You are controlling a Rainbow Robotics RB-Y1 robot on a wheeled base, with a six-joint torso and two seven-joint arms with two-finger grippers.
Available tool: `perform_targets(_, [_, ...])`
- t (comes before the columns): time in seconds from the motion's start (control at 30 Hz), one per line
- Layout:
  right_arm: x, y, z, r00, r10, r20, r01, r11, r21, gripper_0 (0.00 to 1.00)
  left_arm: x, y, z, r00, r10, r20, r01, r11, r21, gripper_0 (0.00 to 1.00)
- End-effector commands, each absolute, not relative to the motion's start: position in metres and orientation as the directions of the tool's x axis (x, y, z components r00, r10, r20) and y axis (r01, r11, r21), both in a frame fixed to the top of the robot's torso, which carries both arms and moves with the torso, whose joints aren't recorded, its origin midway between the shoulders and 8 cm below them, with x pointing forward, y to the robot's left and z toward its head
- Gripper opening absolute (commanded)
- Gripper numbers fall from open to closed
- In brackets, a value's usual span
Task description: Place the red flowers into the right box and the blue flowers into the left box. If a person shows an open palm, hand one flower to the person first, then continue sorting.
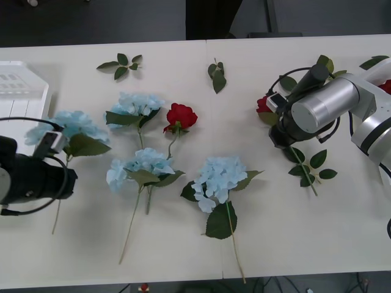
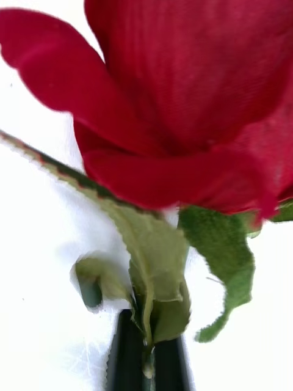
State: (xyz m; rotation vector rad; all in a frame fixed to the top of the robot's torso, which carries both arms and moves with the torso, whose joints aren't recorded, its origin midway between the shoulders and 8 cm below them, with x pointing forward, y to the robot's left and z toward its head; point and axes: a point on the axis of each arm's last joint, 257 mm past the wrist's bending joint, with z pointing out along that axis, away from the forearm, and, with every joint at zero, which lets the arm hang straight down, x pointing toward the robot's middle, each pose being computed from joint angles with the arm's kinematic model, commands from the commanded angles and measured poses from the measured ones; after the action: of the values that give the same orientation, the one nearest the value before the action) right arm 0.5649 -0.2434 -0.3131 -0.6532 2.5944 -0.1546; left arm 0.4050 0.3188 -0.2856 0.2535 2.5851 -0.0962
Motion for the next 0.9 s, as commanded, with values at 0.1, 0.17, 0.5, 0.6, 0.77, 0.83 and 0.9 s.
perform_targets(0.1, [0.569, -0.227, -0.309, -0.766, -0.465, -0.443, -0.419, 0.885, -0.204, 0.77, 0.438, 0.401, -0.166, -0.789, 0.188, -0.584, 0.119, 0.981, 0.155, 0.0])
perform_targets(0.17, [0.57, -0.228, -0.308, -0.763, -0.468, -0.446, -0.42, 0.883, -0.209, 0.83, 0.442, 0.427, -0.147, -0.799, 0.187, -0.572, 0.082, 0.975, 0.204, 0.0])
perform_targets(0.5, [0.569, -0.231, -0.311, -0.775, -0.454, -0.441, -0.406, 0.891, -0.203, 0.89, 0.479, 0.565, -0.117, -0.836, 0.113, -0.537, -0.081, 0.942, 0.325, 0.0])
perform_targets(0.6, [0.568, -0.233, -0.313, -0.781, -0.445, -0.438, -0.4, 0.895, -0.196, 0.89, 0.486, 0.601, -0.125, -0.839, 0.132, -0.529, -0.099, 0.918, 0.385, 0.0])
perform_targets(0.77, [0.567, -0.237, -0.316, -0.799, -0.416, -0.434, -0.376, 0.909, -0.179, 0.89, 0.494, 0.614, -0.14, -0.849, 0.173, -0.499, -0.076, 0.895, 0.44, 0.0])
perform_targets(0.83, [0.567, -0.241, -0.319, -0.805, -0.409, -0.43, -0.368, 0.912, -0.179, 0.89, 0.497, 0.617, -0.148, -0.855, 0.191, -0.482, -0.066, 0.882, 0.467, 0.0])
perform_targets(0.9, [0.566, -0.243, -0.321, -0.81, -0.405, -0.424, -0.364, 0.914, -0.178, 0.89, 0.498, 0.621, -0.151, -0.858, 0.202, -0.472, -0.064, 0.87, 0.489, 0.14])
